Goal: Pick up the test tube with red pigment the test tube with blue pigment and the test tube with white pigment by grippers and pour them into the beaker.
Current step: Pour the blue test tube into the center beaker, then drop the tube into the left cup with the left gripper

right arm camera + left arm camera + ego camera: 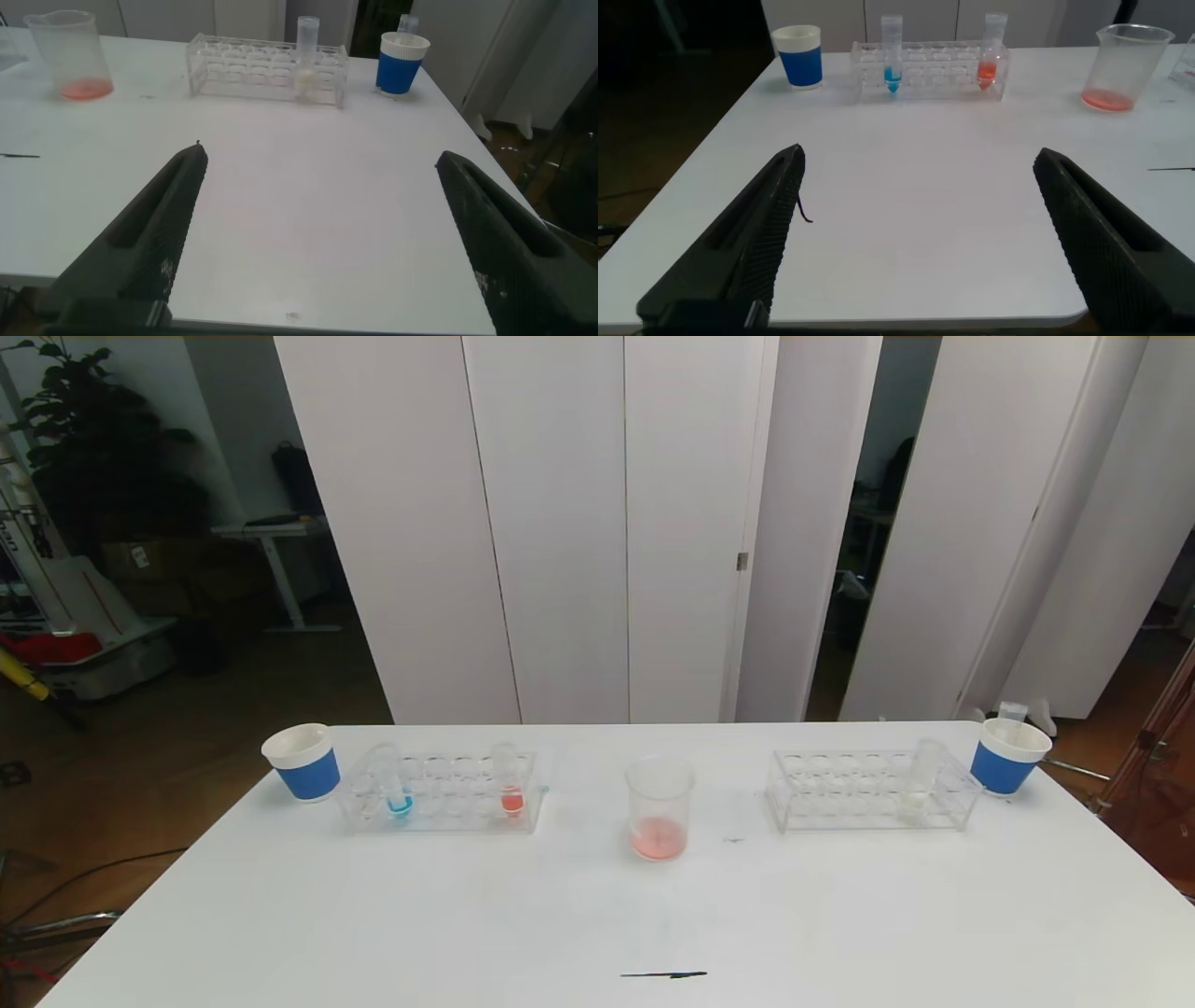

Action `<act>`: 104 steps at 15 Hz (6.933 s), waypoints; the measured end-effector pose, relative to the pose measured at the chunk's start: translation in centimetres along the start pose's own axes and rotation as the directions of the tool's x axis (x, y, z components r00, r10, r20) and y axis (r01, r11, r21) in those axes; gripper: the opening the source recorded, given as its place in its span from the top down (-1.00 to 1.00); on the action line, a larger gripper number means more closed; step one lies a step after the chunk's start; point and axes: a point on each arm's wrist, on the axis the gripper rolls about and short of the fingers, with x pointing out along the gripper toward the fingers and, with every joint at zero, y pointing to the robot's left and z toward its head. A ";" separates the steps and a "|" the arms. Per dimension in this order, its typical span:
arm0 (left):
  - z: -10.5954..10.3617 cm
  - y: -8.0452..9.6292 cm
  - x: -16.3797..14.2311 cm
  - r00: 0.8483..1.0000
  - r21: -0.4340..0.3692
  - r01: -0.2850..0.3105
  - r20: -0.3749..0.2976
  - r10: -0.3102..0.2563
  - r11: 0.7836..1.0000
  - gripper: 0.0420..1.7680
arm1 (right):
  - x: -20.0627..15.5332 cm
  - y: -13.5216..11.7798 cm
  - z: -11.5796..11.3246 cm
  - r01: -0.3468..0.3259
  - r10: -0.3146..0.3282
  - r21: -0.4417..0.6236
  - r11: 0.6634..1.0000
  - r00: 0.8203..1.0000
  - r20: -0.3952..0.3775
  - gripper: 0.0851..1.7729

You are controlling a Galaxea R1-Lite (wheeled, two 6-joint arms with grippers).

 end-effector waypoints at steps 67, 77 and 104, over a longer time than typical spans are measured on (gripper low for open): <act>-3.2 -0.1 37.6 0.964 -0.073 -0.155 -0.230 0.134 0.985 -0.98 | 0.0 0.0 0.0 0.000 0.000 -0.001 1.000 1.000 0.000 -0.97; -3.9 0.0 38.3 0.965 -0.061 -0.146 -0.230 0.128 0.987 0.25 | 0.0 0.0 0.0 0.001 -0.001 0.000 1.000 1.000 0.000 -0.97; 3.6 -0.5 36.7 0.994 0.046 -0.096 -0.046 0.098 0.994 0.39 | 0.0 0.0 0.0 0.000 0.000 0.000 1.000 1.000 0.000 -0.97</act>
